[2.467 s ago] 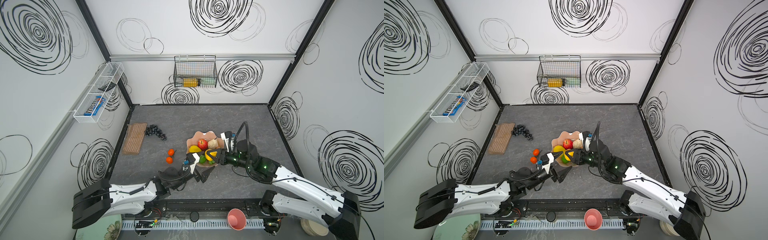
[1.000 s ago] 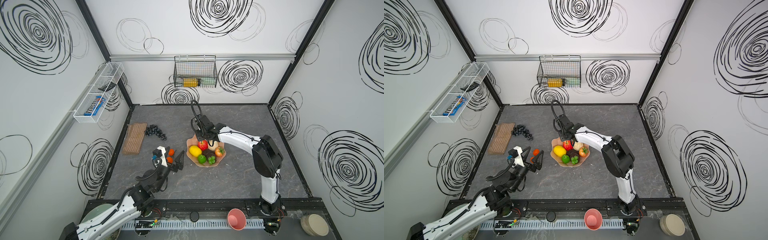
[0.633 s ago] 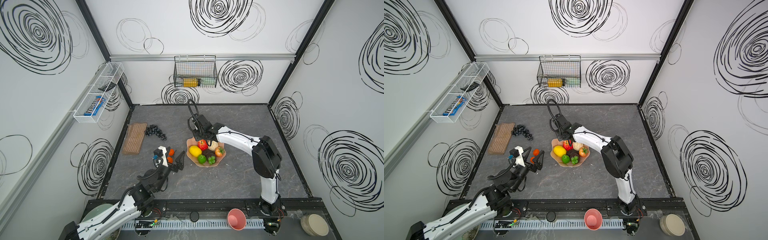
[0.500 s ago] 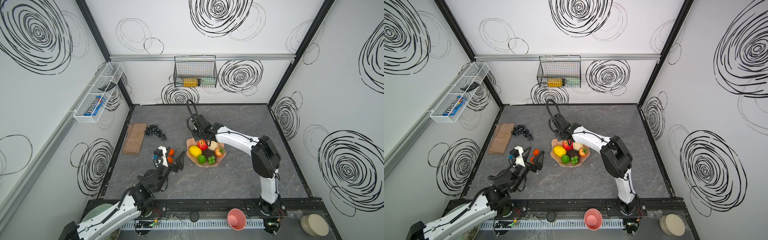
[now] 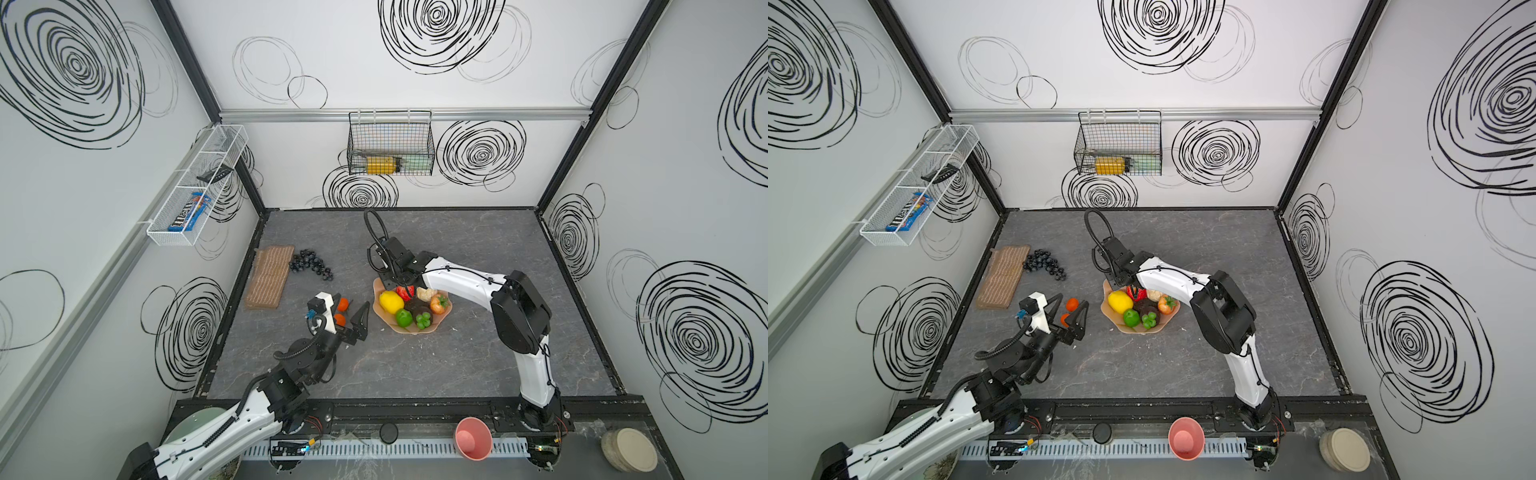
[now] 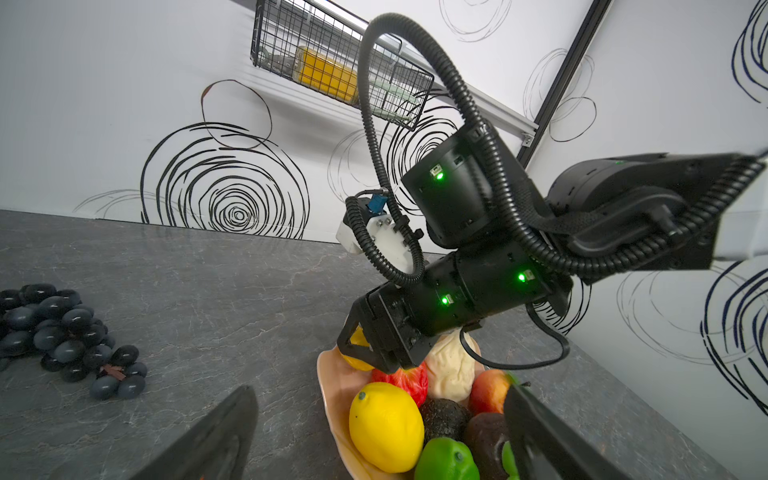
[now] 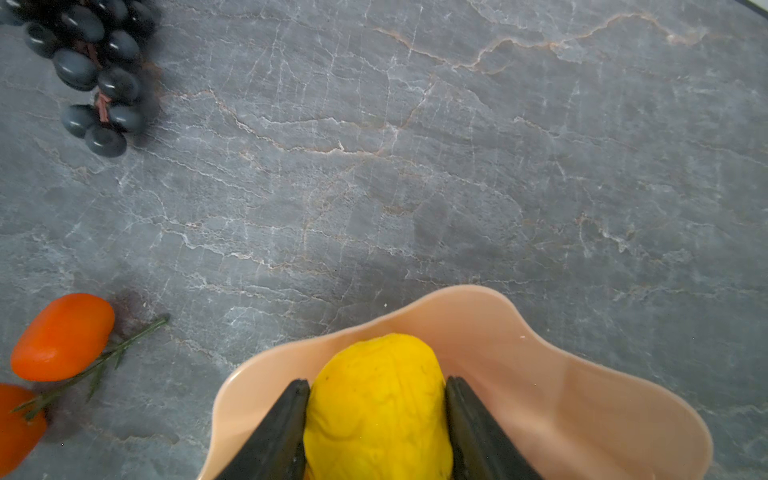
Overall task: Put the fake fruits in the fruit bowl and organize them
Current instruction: 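Lower the yellow lemon into the bowl with the right gripper while the left gripper withdraws, then open and withdraw the right gripper while the left gripper moves toward the orange tomatoes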
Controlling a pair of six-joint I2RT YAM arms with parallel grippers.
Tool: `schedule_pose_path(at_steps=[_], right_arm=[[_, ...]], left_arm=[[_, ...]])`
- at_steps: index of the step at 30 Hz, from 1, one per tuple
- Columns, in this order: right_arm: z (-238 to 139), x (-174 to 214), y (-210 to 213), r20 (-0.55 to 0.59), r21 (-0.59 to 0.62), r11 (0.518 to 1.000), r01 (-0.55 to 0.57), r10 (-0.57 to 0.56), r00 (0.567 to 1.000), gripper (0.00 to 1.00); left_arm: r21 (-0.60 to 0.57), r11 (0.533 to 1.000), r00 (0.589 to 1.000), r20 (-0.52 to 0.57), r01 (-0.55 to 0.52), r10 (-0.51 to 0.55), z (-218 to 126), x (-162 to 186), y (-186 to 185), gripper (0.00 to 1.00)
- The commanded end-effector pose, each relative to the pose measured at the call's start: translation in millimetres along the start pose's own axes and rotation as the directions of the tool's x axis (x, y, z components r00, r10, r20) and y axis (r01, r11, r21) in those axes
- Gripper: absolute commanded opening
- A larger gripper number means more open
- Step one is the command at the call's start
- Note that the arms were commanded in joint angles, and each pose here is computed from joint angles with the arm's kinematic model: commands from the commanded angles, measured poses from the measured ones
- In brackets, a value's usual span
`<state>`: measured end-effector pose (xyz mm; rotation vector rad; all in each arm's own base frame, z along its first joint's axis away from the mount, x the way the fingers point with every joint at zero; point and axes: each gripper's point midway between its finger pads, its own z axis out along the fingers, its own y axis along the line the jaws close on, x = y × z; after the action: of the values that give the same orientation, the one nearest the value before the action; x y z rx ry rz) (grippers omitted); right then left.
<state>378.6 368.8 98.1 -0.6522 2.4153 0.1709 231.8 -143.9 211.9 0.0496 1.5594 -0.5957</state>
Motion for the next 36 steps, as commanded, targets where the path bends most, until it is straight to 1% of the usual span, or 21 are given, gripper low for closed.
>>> schedule_pose_path(at_steps=[1, 4, 13, 19, 21, 23, 27, 29, 30, 32, 34, 36], right_arm=[[-6.5, -1.3, -0.6, -0.004, 0.014, 1.0, 0.013, -0.013, 1.0, 0.57], [-10.6, -4.2, 0.4, 0.007, 0.014, 1.0, 0.013, -0.014, 1.0, 0.63], [-26.4, -18.3, 0.0, 0.041, 0.017, 1.0, 0.009, -0.01, 0.999, 0.7], [-48.8, -30.5, 2.3, 0.079, -0.003, 1.0, 0.003, -0.003, 0.997, 0.8], [-59.0, -34.1, -1.1, 0.091, 0.005, 1.0, -0.015, 0.014, 0.996, 0.84], [-73.0, -38.3, -6.0, 0.103, 0.008, 0.999, -0.043, 0.042, 0.994, 0.87], [-108.3, -40.6, -8.5, 0.147, -0.03, 0.997, -0.074, 0.078, 0.986, 0.88], [-130.7, -37.6, -12.4, 0.177, -0.057, 0.994, -0.093, 0.102, 0.979, 0.88], [-141.2, -36.1, -13.6, 0.194, -0.071, 0.992, -0.1, 0.112, 0.975, 0.88], [-163.8, -27.5, -17.0, 0.229, -0.105, 0.989, -0.103, 0.125, 0.965, 0.88], [-183.6, -15.8, -20.5, 0.268, -0.146, 0.984, -0.101, 0.137, 0.954, 0.88], [-202.7, -2.4, -23.3, 0.319, -0.198, 0.975, -0.099, 0.16, 0.934, 0.88]], left_arm=[[0.013, 1.0, 0.999, 0.046, 0.019, -0.02, 0.4, -15.4, -4.8, 0.96], [0.013, 1.0, 0.999, 0.045, 0.018, -0.018, 0.7, -15.2, -4.9, 0.96], [0.007, 1.0, 0.999, 0.045, 0.018, -0.018, 1.0, -15.2, -4.2, 0.96], [0.001, 1.0, 0.999, 0.034, 0.013, -0.013, 2.3, -14.2, -4.0, 0.96], [-0.002, 1.0, 1.0, 0.021, 0.011, -0.011, 3.4, -12.7, -4.2, 0.96], [-0.047, 0.999, 1.0, 0.007, 0.025, -0.024, 4.0, -11.2, 3.7, 0.96], [-0.08, 0.995, 0.998, -0.009, 0.064, -0.064, 4.8, -9.2, 14.9, 0.96], [-0.114, 0.991, 0.996, -0.035, 0.076, -0.08, 7.1, -5.1, 23.9, 0.96], [-0.147, 0.985, 0.994, -0.052, 0.091, -0.099, 8.0, -3.8, 29.1, 0.96], [-0.254, 0.964, 0.99, -0.087, 0.083, -0.108, 8.9, -4.6, 42.3, 0.96], [-0.301, 0.951, 0.987, -0.123, 0.062, -0.104, 11.6, -4.4, 45.2, 0.96], [-0.355, 0.934, 0.978, -0.174, 0.046, -0.114, 13.6, 3.7, 50.7, 0.96]])
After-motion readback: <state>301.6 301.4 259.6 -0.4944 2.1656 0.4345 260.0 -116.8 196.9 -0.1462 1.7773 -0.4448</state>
